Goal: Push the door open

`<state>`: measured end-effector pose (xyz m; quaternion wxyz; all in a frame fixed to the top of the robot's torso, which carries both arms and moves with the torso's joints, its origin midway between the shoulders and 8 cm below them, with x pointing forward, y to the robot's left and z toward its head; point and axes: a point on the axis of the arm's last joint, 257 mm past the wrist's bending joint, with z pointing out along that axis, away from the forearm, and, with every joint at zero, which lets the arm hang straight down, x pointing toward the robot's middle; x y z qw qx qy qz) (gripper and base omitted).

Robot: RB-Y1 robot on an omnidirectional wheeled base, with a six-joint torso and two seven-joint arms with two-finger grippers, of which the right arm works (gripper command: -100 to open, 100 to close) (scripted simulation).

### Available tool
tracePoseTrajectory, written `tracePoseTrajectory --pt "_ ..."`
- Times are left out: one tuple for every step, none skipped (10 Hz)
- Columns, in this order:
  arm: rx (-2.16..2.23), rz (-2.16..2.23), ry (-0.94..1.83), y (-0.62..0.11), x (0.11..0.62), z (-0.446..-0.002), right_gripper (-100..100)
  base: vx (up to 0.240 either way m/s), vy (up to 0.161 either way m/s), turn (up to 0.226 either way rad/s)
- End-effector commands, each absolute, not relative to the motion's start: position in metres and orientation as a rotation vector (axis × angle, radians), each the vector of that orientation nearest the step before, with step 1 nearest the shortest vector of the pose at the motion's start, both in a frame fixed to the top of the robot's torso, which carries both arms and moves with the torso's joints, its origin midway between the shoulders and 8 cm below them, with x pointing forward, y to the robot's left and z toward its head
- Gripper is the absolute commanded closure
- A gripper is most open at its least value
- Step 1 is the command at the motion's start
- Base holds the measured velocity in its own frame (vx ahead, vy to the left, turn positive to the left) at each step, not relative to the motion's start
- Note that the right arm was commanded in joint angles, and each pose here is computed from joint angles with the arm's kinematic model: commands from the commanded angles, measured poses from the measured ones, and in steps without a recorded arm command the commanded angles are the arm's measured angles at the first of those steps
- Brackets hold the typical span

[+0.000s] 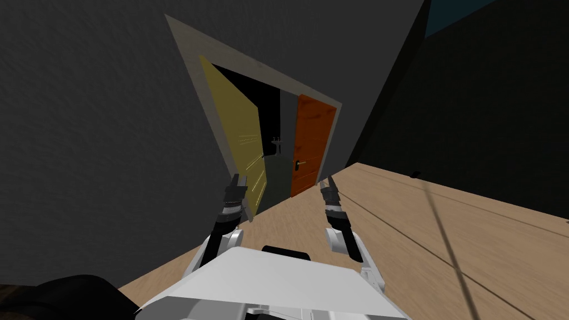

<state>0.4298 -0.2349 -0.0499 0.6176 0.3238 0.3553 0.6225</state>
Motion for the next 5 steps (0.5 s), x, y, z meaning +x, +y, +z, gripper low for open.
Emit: tracePoseTrajectory --pt "0.754 1.447 0.842 -0.229 0.439 -0.061 -100 0.097 -0.070 0.041" --pt "0.759 1.454 0.857 -0.226 0.444 -0.068 -100 0.090 -0.058 0.044" --pt "0.763 1.462 0.872 -0.223 0.450 -0.074 -100 0.099 -0.061 0.040" --pt "0.769 1.469 0.889 -0.219 0.456 -0.081 -100 0.097 -0.071 0.042" --pt "0.774 1.476 0.905 -0.216 0.461 -0.088 -100 0.095 -0.054 0.042"
